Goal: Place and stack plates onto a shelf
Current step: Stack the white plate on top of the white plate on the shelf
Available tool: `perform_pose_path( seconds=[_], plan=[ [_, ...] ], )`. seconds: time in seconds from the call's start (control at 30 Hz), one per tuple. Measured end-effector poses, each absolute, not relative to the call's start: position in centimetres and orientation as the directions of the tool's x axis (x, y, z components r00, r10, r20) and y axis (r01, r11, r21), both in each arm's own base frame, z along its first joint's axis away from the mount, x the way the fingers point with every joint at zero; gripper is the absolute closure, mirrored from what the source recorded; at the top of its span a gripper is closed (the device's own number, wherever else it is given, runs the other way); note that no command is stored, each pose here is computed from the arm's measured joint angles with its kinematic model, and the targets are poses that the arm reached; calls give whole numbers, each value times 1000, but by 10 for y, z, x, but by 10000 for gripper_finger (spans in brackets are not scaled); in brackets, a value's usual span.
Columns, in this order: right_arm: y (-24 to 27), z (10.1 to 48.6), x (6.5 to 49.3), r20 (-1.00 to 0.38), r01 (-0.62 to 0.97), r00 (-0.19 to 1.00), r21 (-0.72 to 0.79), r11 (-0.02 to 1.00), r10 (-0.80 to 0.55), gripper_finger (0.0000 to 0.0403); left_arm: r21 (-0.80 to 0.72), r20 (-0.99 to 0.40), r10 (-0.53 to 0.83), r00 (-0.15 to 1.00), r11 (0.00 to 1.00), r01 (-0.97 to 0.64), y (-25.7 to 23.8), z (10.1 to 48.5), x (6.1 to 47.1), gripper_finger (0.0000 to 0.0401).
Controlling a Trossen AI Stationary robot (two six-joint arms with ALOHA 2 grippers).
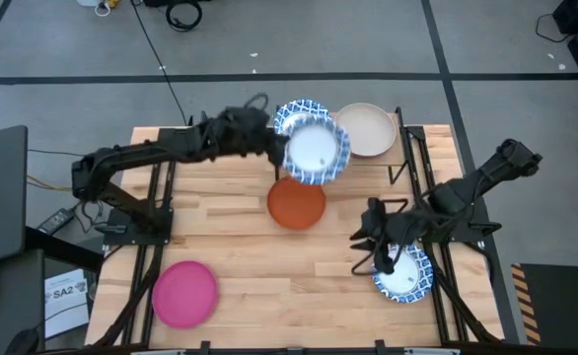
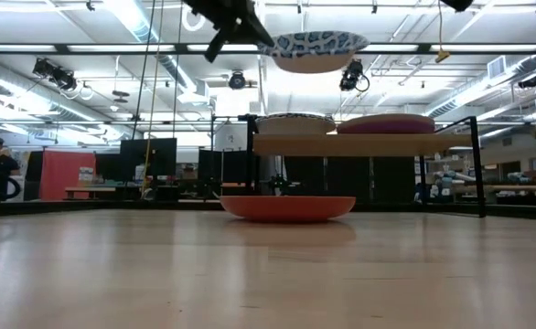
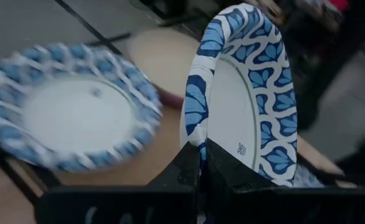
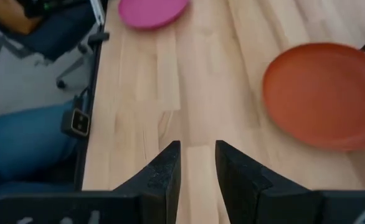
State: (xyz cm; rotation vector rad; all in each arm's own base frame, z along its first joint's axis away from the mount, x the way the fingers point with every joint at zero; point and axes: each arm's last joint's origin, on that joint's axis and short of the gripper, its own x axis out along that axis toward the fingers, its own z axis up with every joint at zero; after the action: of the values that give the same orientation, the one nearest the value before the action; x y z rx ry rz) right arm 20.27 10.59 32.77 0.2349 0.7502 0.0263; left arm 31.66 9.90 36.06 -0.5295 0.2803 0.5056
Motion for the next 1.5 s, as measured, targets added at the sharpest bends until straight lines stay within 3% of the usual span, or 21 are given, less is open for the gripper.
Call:
perform_pose_path(
  seconds=[0.5,1.5],
  plan=[
    [131,296,223,-762,35,642,147,989,91,298,-508,-344,608,715,520,-687,184,363,279,387],
    [136,291,230,-756,24,647,145,989,95,298,-560,-476,577,664,383,-735,205,312,309,385]
  ],
)
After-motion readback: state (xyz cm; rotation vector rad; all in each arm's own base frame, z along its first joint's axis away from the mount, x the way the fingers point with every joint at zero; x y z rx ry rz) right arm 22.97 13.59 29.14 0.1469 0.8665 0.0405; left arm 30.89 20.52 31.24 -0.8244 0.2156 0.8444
